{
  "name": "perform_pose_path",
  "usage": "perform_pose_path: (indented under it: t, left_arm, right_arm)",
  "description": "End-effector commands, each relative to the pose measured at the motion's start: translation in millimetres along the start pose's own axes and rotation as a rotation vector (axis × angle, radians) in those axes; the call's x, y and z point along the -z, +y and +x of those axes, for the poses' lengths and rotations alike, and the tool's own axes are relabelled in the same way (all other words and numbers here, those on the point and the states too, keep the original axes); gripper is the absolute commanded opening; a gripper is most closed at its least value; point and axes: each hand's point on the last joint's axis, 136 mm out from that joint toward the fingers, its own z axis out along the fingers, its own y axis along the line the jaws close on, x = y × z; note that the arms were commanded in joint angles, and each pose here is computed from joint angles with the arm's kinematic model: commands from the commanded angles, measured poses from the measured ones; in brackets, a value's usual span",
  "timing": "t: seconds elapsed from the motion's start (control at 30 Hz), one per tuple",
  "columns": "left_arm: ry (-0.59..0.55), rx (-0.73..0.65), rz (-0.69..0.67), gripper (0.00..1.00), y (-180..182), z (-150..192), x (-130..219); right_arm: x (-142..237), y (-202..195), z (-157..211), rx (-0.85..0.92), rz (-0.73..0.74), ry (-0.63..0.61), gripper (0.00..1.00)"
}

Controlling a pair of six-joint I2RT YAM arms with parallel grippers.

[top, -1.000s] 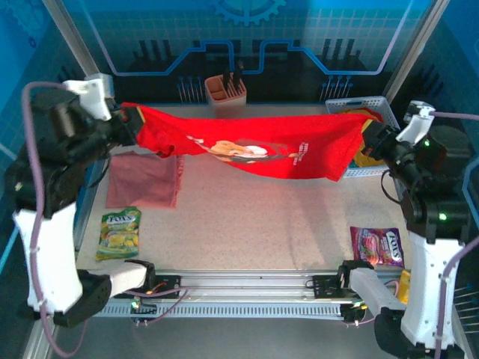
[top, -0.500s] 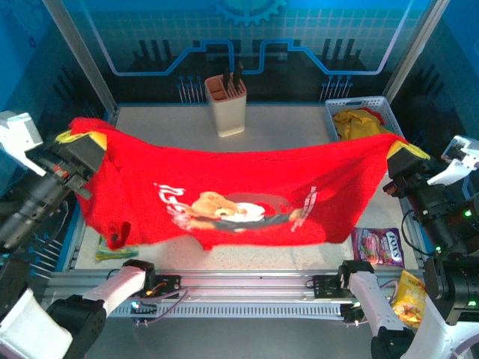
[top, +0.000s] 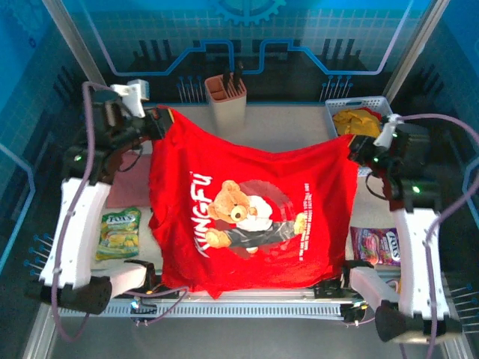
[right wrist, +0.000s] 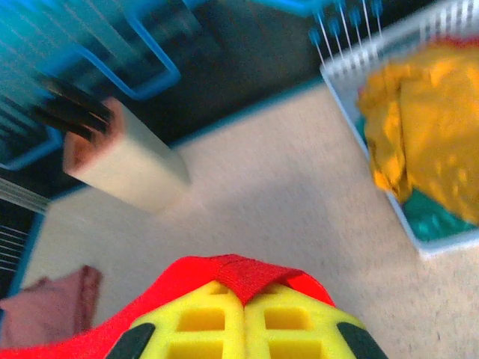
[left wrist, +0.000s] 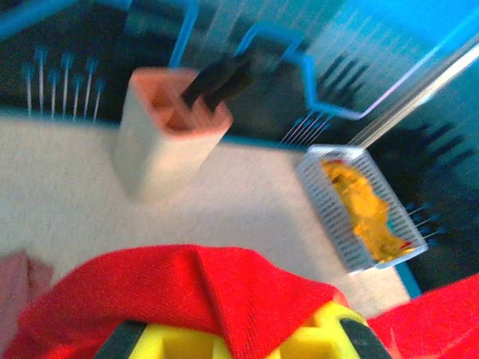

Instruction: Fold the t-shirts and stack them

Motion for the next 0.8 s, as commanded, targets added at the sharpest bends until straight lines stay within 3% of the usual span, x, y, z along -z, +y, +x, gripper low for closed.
perform_pose_path:
  t: [0.0,0.2,0.4,0.77]
  left_arm:
    - [-0.027,0.077,-0.001,0.00,27,0,-39]
    - [0.139,0.220,-0.076,0.00,95,45,-135]
    - [0.257,0.339,-0.080,0.00,129,63,-201]
    - [0.317,0.388,-0.132,0.00,146,83,-208]
  right_arm:
    - [-35,-9,-7,-0.014,-0.024,-0.052,0.00]
    - [-130,-33,9,-0.047,-0.021,0.048,0.00]
    - [-198,-53,15,-0.042,0.003,0.123,0.00]
    - [-232,-82,38,-0.068,0.038,0.216,0.00]
